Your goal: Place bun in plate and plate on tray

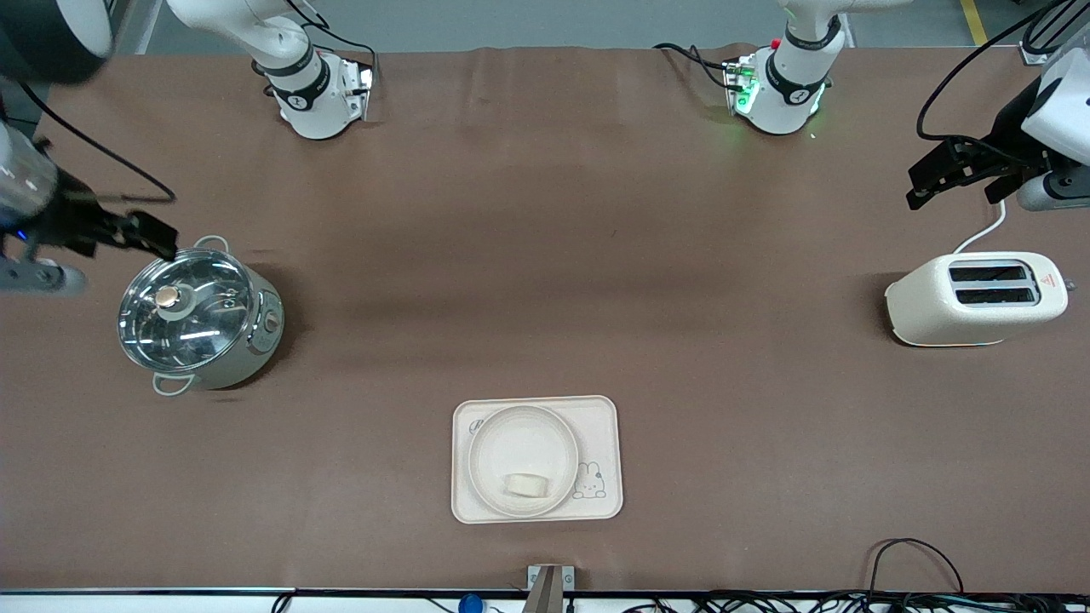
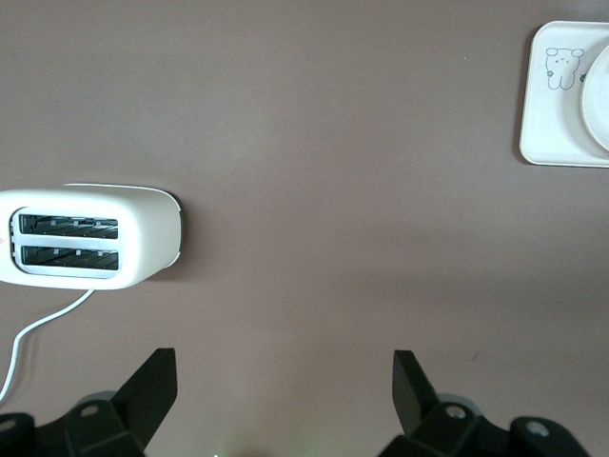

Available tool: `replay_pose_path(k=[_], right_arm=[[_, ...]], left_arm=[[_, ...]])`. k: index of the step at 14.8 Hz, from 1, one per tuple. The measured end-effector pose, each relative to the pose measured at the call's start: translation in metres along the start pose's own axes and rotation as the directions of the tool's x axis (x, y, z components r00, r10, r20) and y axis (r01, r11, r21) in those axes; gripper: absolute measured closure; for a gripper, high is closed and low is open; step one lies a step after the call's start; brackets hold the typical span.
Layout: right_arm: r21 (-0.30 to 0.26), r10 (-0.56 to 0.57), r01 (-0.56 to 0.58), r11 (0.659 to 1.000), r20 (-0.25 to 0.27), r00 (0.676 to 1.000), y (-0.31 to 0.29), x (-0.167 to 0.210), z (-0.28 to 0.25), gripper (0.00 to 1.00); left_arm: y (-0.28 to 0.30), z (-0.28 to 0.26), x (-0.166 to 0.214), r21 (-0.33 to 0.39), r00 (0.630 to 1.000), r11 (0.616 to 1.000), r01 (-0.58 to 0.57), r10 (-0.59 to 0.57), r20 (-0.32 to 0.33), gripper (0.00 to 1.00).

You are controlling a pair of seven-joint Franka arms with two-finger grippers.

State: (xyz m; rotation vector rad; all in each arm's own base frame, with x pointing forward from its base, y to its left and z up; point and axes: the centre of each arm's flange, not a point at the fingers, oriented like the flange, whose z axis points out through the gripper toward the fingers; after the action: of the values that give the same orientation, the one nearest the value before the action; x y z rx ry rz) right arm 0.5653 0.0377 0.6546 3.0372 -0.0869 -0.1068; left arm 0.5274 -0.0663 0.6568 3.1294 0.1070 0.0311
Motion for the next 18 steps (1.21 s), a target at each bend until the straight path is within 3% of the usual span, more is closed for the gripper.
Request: replay_pose_path(k=[2, 5, 8, 13, 18], right_arm=[[0.012, -0.016, 0.016, 1.000, -0.012, 1.000, 0.028, -0.020, -0.017, 0.00], [0.032, -0.033, 0.033, 0.999, -0.012, 0.999, 0.064, -0.021, 0.001, 0.00], [0.038, -0.058, 0.059, 0.998, -0.029, 0.998, 0.060, -0.022, 0.028, 0.00], [0.041, -0.057, 0.059, 0.997, -0.041, 0.998, 0.070, -0.033, 0.028, 0.00], [0.109, -0.061, 0.063, 0.992, -0.024, 0.998, 0.098, -0.041, 0.028, 0.00]], left_arm=[[0.000, 0.000, 0.000, -0.001, 1.000, 1.000, 0.000, 0.000, 0.000, 0.00], [0.001, 0.000, 0.000, -0.001, 1.000, 1.000, -0.002, 0.002, 0.000, 0.00], [0.002, 0.000, 0.000, -0.001, 1.000, 1.000, -0.003, 0.003, 0.000, 0.00], [0.002, 0.000, 0.000, -0.001, 1.000, 1.000, -0.003, 0.003, 0.000, 0.00], [0.002, 0.000, 0.000, -0.001, 1.000, 1.000, -0.003, 0.003, 0.000, 0.00]])
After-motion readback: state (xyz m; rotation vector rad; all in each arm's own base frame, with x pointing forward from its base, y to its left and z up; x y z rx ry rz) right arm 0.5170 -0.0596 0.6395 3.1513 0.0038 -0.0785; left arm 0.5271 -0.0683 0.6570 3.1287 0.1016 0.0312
